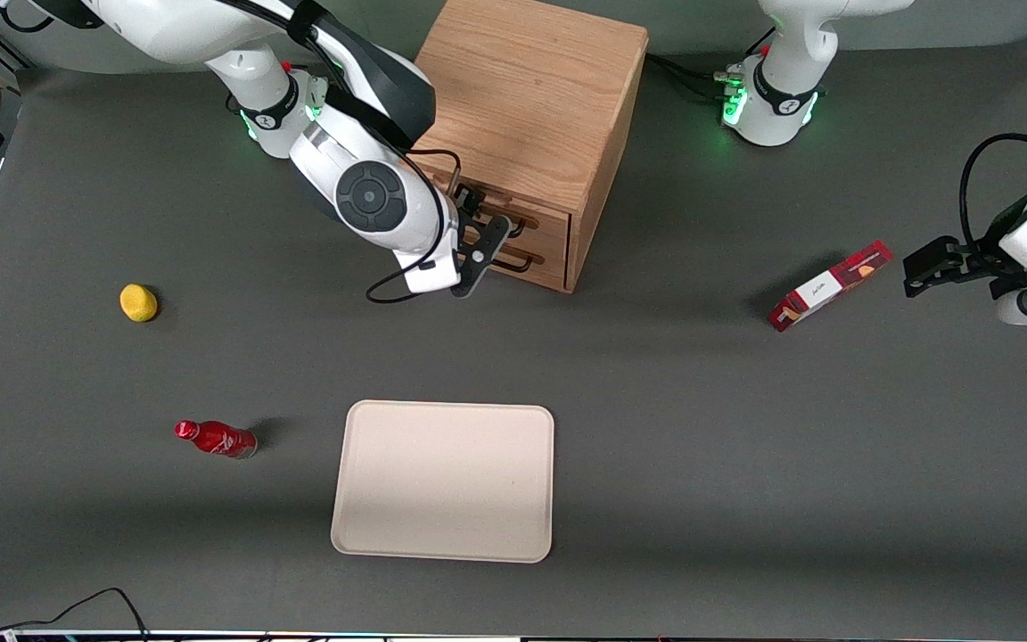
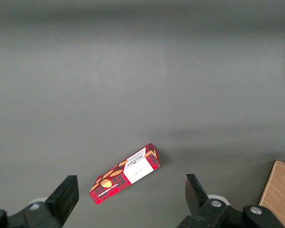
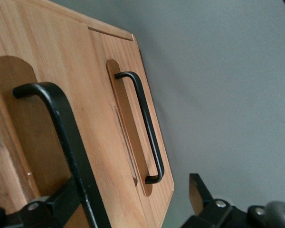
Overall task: Close top drawer
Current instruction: 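Keep pushing the drawer with the right gripper until flush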
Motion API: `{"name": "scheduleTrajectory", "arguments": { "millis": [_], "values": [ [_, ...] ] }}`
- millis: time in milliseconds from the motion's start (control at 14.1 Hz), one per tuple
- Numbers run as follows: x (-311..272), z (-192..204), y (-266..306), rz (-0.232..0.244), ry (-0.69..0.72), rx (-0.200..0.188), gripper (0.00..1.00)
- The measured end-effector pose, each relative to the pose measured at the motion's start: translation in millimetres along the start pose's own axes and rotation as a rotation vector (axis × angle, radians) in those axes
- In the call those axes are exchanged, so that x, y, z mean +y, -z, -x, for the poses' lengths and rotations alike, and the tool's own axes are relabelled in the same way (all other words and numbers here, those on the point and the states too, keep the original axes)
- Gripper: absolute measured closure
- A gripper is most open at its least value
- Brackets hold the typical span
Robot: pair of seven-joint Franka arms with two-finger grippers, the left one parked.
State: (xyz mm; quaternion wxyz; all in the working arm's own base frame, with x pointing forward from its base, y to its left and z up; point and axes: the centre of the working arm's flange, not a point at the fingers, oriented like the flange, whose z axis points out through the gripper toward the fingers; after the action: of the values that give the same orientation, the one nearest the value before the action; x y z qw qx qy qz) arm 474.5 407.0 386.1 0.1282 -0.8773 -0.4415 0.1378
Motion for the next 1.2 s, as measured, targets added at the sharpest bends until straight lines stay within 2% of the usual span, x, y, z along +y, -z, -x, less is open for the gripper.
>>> {"name": "scheduleTrajectory", "arguments": {
  "millis": [637,1203],
  "values": [
    [-2.3,3.6,0.3,0.016,-0.016,0.019,0.00],
    [-0.3,4.7,2.1,0.003,-0.024,0.031,0.00]
  ]
}}
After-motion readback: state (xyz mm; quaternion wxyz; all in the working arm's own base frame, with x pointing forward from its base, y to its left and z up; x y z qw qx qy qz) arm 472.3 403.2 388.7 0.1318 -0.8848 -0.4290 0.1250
